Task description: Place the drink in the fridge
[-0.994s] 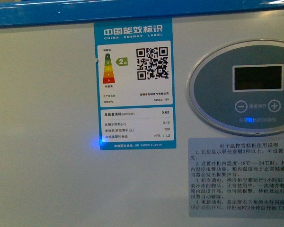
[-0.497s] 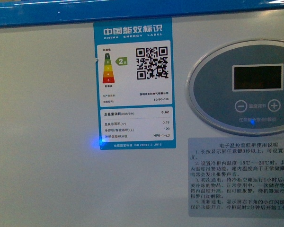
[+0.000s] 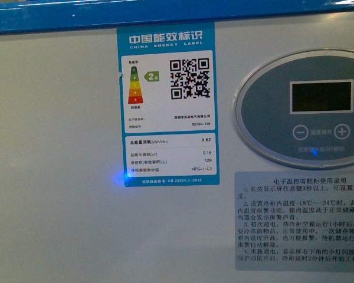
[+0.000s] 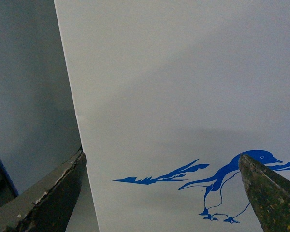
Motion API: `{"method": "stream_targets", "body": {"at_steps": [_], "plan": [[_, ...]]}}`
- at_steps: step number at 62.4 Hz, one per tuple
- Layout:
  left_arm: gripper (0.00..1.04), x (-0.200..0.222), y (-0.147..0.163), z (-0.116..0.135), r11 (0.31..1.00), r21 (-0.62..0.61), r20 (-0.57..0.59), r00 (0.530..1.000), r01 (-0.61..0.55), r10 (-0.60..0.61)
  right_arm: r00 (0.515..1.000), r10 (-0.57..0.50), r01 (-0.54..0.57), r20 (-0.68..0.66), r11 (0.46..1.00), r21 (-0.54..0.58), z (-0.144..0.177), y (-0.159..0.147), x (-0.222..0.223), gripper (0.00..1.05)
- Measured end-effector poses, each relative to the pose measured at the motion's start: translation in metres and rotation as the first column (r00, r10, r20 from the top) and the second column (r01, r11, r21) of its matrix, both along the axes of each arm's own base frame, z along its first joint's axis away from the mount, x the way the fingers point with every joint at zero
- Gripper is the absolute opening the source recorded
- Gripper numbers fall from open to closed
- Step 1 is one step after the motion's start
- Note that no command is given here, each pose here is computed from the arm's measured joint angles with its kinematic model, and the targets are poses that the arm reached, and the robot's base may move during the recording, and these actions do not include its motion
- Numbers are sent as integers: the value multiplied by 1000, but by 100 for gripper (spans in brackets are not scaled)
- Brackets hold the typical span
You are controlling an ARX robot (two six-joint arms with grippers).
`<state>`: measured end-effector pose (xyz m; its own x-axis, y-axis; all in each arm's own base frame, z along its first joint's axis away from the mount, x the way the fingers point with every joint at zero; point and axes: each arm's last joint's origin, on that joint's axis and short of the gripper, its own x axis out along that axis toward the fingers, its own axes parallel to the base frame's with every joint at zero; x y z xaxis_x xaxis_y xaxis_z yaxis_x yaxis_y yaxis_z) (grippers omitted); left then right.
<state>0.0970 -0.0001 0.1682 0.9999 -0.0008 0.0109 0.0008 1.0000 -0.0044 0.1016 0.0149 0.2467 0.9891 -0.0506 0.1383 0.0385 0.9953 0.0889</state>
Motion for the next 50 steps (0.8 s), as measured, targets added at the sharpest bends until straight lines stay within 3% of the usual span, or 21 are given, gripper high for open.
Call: {"method": "stream_targets", "body": {"at_steps": [50], "plan": [[97, 0, 0, 0, 1000, 0, 0, 1000, 0, 0, 1000, 0, 0, -3, 1000, -1, -1, 0, 0, 37]]}}
